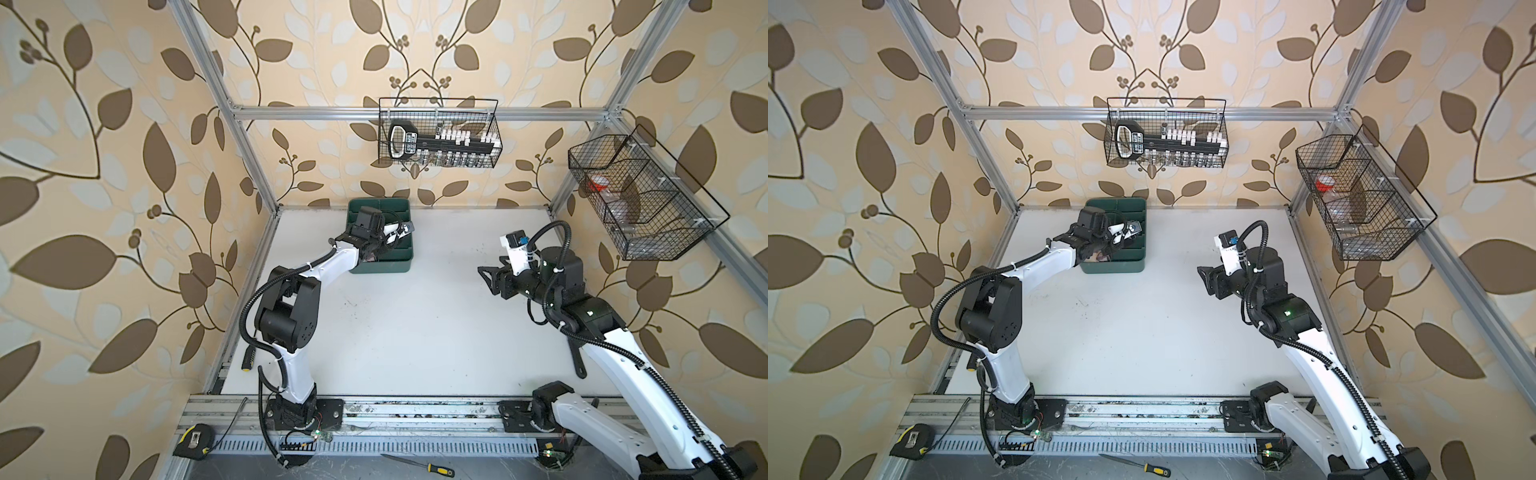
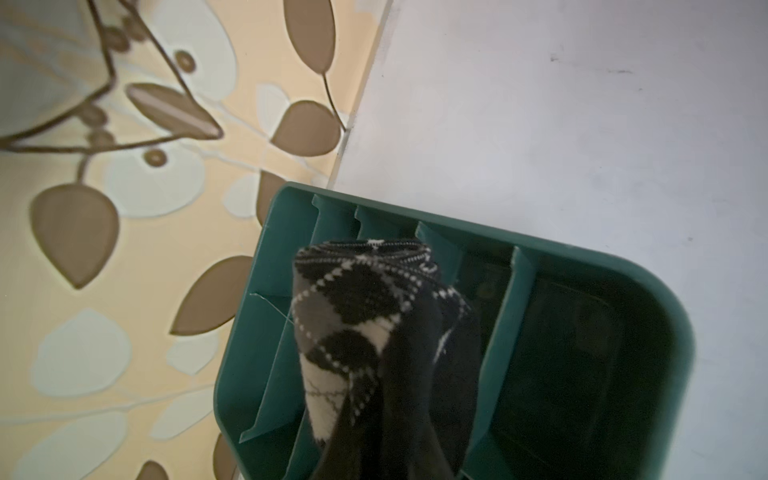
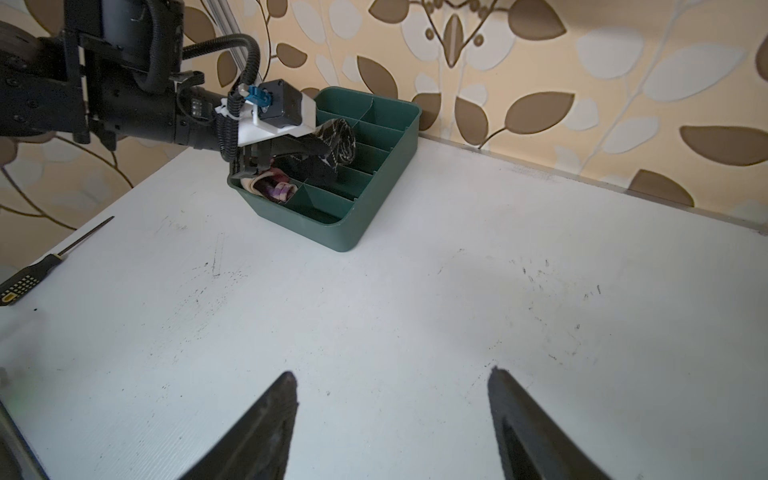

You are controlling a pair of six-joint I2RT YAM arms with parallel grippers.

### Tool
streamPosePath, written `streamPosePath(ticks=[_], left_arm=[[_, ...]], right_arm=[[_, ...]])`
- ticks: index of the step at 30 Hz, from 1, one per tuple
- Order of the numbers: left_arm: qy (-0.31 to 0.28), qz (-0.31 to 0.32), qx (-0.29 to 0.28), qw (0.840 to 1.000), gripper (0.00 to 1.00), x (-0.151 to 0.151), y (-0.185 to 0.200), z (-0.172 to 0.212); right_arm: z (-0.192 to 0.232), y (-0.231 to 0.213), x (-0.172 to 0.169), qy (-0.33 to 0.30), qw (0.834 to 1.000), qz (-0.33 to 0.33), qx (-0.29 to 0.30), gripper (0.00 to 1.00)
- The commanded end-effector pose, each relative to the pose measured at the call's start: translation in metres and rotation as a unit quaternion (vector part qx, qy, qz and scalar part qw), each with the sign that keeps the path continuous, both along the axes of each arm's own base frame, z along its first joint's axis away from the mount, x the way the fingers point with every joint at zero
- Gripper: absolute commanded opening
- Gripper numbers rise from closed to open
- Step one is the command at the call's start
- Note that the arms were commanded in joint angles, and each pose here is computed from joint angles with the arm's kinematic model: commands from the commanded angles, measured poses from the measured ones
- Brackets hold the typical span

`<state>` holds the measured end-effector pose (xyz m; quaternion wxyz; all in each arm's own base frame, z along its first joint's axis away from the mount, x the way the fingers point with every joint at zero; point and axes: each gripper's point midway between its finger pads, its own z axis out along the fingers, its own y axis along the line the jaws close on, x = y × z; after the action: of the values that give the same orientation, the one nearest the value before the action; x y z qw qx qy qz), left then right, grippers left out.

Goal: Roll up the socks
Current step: 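Lift the rolled argyle sock with the left gripper and carry it to the green tray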

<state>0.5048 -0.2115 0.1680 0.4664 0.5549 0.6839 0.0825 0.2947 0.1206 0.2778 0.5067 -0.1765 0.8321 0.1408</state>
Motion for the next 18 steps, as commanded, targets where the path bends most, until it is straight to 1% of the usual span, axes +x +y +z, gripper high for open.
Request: streamPosePath(ticks=[1, 6, 11, 14, 18], left_arm=[[-0.044, -0.012, -0.008, 0.999, 0.06, 0.018, -0.003, 0.021], [-0.026, -0.011, 0.012, 1.0, 0.05, 0.024, -0.003, -0.016], [0.009, -0.036, 0.012, 0.999, 0.05, 0.013, -0.01, -0.041], [0.056, -0.074, 0.031, 0.995, 0.06, -0.003, -0.013, -0.057], [0.138, -0.117, 0.052, 0.982, 0.07, -0.026, -0.013, -0.078]], right_arm=[[-0.001, 0.005, -0.003, -0.003, 1.0, 0.014, 0.001, 0.73], [-0.005, 0.01, -0.006, 0.0, 1.0, 0.026, 0.001, 0.73], [-0.011, 0.012, -0.007, 0.003, 1.0, 0.031, 0.002, 0.73], [-0.01, 0.015, -0.008, 0.002, 0.999, 0.035, 0.005, 0.73], [-0.007, 0.018, -0.011, -0.001, 0.999, 0.042, 0.01, 0.73]])
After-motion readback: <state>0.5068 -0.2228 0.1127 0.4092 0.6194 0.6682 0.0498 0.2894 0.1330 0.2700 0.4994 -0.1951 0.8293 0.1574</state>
